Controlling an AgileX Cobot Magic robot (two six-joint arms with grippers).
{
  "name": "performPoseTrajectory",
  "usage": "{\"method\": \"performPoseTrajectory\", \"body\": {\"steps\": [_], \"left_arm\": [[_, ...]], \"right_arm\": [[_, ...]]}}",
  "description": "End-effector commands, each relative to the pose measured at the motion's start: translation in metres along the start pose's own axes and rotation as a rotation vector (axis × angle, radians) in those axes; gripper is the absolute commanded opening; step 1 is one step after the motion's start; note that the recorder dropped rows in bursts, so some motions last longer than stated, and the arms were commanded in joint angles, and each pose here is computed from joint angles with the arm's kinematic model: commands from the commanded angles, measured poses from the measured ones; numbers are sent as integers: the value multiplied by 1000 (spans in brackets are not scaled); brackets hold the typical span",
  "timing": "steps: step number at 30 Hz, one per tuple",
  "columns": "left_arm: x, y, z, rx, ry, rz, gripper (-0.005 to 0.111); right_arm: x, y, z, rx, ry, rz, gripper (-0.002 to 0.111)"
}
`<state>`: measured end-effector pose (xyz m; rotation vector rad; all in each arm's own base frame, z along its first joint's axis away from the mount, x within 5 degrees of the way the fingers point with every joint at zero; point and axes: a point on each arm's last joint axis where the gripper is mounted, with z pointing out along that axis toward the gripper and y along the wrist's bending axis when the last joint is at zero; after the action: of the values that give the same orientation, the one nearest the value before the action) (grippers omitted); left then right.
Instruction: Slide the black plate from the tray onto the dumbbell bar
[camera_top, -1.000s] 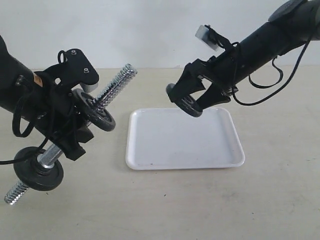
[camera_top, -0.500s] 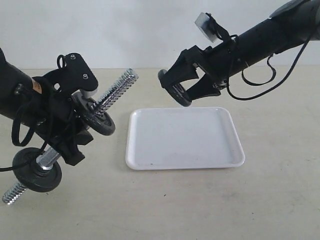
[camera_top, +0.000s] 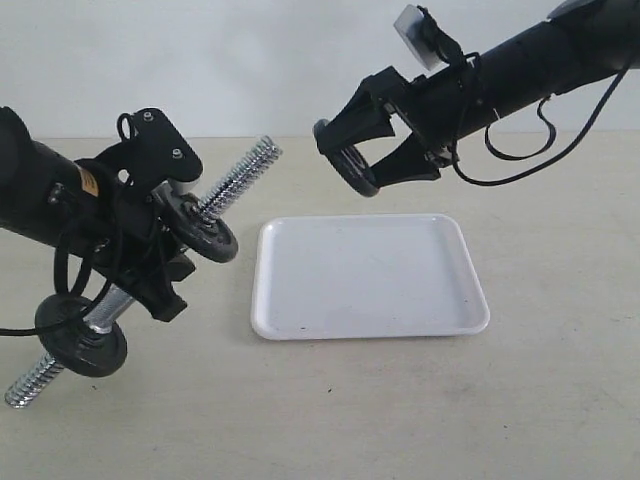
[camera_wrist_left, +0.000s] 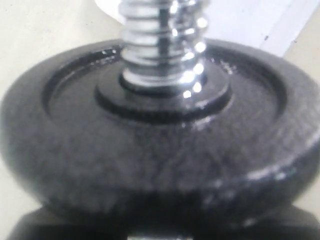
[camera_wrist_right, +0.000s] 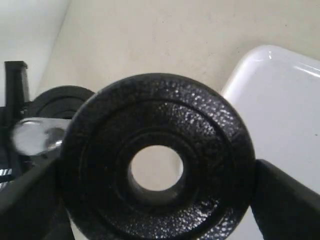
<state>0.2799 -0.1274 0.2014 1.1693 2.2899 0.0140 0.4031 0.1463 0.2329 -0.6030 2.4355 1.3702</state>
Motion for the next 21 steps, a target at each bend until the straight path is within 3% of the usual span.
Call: {"method": "performPoseTrajectory", "body": {"steps": [1, 21], "left_arm": [[-3, 13, 4, -67, -30, 87, 4], [-13, 16, 5, -120, -133, 76, 4]], "right_arm": [[-10, 26, -18, -58, -73, -14, 0], [-9, 34, -13, -69, -60, 27, 0]]}}
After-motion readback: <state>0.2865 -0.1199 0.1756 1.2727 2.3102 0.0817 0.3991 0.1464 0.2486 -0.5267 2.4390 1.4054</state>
